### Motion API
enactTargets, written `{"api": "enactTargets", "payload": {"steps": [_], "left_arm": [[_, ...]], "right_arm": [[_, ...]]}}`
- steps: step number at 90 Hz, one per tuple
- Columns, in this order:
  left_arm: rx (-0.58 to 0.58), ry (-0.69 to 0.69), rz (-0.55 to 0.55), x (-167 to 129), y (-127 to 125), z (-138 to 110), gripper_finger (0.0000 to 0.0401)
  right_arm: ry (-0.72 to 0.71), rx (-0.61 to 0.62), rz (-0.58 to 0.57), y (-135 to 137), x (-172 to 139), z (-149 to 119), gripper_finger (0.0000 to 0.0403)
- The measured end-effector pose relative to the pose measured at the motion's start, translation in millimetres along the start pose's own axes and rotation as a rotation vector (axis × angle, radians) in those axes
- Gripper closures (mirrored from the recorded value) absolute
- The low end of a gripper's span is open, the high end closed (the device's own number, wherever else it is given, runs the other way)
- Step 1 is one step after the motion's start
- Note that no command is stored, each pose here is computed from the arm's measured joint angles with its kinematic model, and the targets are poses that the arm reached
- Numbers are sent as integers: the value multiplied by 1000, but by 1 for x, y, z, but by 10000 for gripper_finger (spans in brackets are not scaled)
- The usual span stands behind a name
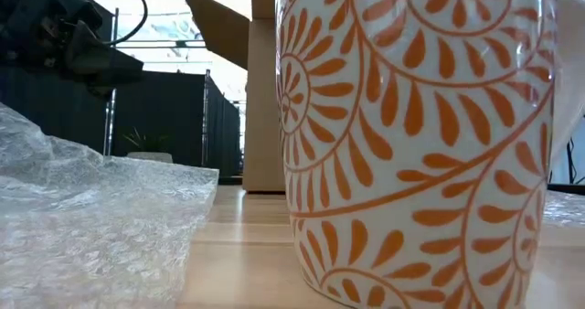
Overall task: Wrap mug
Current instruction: Wrap the red mug with bubble wrap
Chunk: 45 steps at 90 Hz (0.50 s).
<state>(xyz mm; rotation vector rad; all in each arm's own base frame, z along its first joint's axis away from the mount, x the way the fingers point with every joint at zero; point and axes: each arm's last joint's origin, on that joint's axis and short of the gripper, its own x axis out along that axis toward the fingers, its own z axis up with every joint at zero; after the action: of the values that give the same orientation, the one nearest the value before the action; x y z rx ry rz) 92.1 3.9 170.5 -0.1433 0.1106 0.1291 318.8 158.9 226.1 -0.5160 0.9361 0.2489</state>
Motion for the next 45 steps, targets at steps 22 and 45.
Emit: {"api": "enactTargets", "payload": {"steps": [22,45], "left_arm": [[0,0,0,0,0,0,274],[0,0,0,0,0,0,274]], "right_arm": [[94,11,-14,-2,34,-8,233],[166,16,0,-6,54,-17,248]]}}
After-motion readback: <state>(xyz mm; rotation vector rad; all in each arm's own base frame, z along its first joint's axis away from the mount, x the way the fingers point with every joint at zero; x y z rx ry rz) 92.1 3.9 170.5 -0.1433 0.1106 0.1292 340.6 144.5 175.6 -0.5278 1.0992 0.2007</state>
